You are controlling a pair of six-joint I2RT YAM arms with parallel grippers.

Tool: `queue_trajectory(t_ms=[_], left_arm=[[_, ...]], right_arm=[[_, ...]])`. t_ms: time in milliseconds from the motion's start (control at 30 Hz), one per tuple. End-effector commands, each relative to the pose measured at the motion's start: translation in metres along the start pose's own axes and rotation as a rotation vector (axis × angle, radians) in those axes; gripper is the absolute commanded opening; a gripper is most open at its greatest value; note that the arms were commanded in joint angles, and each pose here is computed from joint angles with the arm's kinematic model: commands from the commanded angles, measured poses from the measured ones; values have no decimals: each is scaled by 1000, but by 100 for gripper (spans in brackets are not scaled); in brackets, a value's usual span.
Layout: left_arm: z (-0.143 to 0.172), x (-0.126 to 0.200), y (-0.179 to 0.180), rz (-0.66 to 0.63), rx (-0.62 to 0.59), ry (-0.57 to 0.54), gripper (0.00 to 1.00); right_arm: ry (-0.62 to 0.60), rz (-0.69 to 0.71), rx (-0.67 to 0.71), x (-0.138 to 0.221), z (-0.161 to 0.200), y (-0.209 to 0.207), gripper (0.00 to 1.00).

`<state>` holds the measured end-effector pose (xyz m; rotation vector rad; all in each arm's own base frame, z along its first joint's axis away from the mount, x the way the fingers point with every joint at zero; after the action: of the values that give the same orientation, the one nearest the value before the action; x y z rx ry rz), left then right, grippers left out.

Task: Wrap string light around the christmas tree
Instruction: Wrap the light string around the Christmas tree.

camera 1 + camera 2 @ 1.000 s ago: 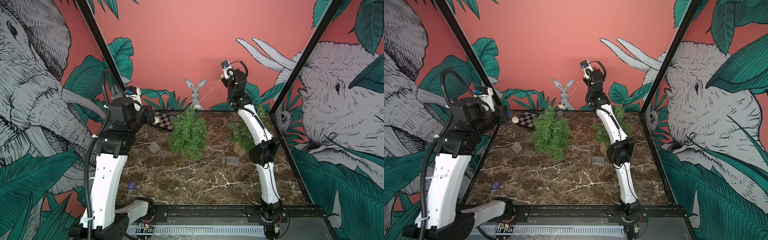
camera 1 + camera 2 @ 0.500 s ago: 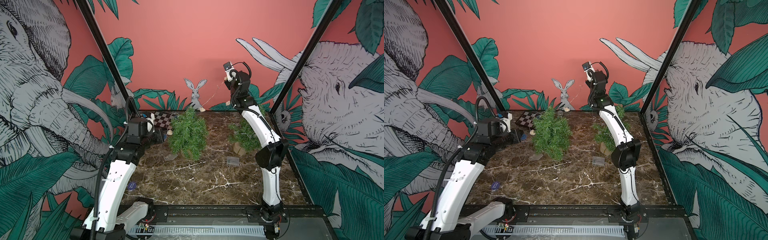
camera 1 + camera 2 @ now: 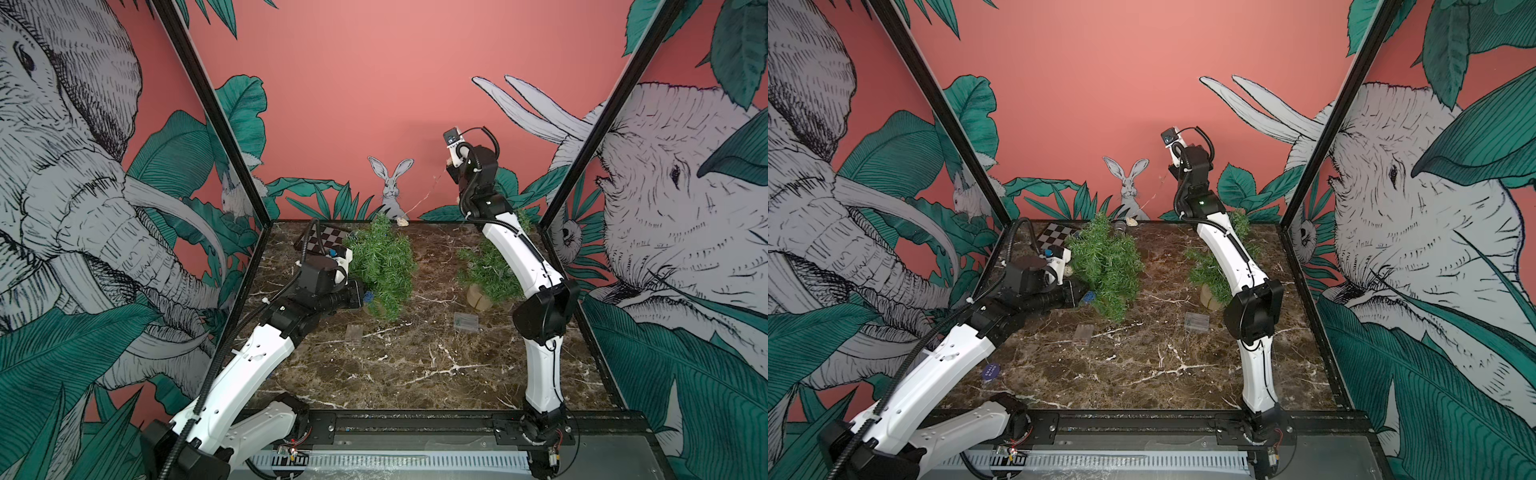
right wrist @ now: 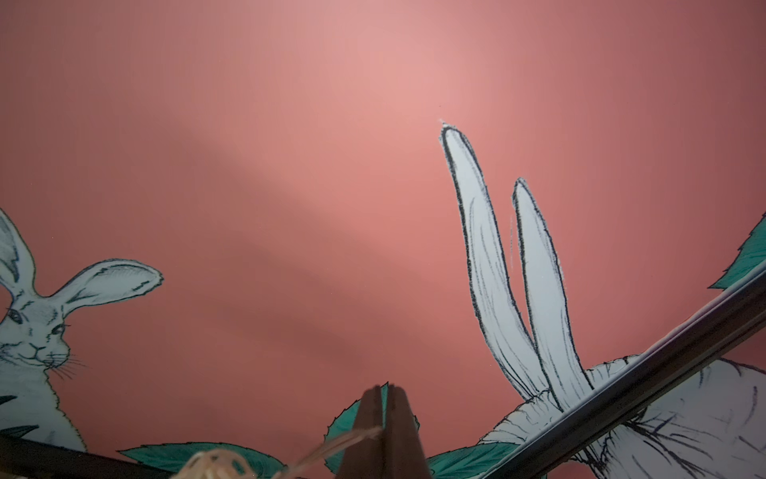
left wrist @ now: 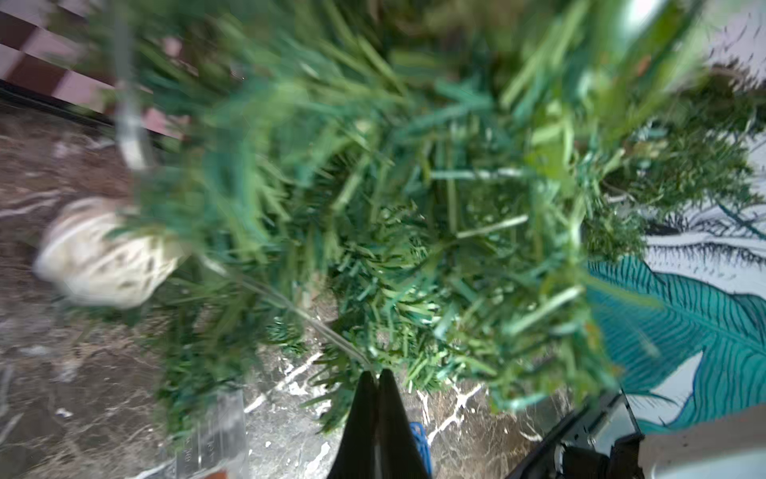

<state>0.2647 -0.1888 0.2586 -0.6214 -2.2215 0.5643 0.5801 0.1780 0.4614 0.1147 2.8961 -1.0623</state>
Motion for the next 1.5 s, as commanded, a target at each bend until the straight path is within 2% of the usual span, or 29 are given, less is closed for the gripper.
queue_trajectory(t_ms=[0,133,267,400,500,600,667,767,900,1100,1267,1467], left_arm=[[-28,20,-22,56,-37,-113,0],[-43,37,-43,111,-50,-134,0],[-41,35,-42,111,-50,-127,0],[-21,15,-25,78,-40,-70,0],[0,-3,-20,89,-51,12,2],[17,-12,-24,79,-126,91,7],[22,-12,-26,79,-159,110,17],[20,-4,-21,48,-195,88,34],[19,9,-9,-32,-252,75,47],[21,25,7,-132,-290,82,54],[17,35,-1,-88,-283,38,56],[14,44,-15,-10,-291,-9,57]], right_arm=[[-97,45,-31,22,-39,-27,0],[-106,30,-20,22,-42,-16,0],[-102,22,-16,23,-42,-9,0],[-95,16,-11,25,-37,-7,0],[-100,-1,-15,31,-39,-6,0],[-111,-21,1,38,-43,-2,0],[-115,-25,3,43,-45,-2,0],[-123,-30,-2,52,-48,-4,0],[-142,-44,-20,66,-53,-7,0],[-163,-87,-7,90,-61,2,0],[-149,-127,56,116,-61,15,0],[-81,-186,93,146,-36,22,0]])
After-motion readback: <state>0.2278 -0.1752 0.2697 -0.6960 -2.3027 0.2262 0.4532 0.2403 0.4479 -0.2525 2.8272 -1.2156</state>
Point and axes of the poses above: each gripper's point midway between its finger pads, its own x axis back along the fingers, its own y axis along the line the jaws close on, z = x × y, the point moved 1 cm from there along x, back along the fingers, and after that the axes turned 4 degrees about x, right-handed, at the moved point
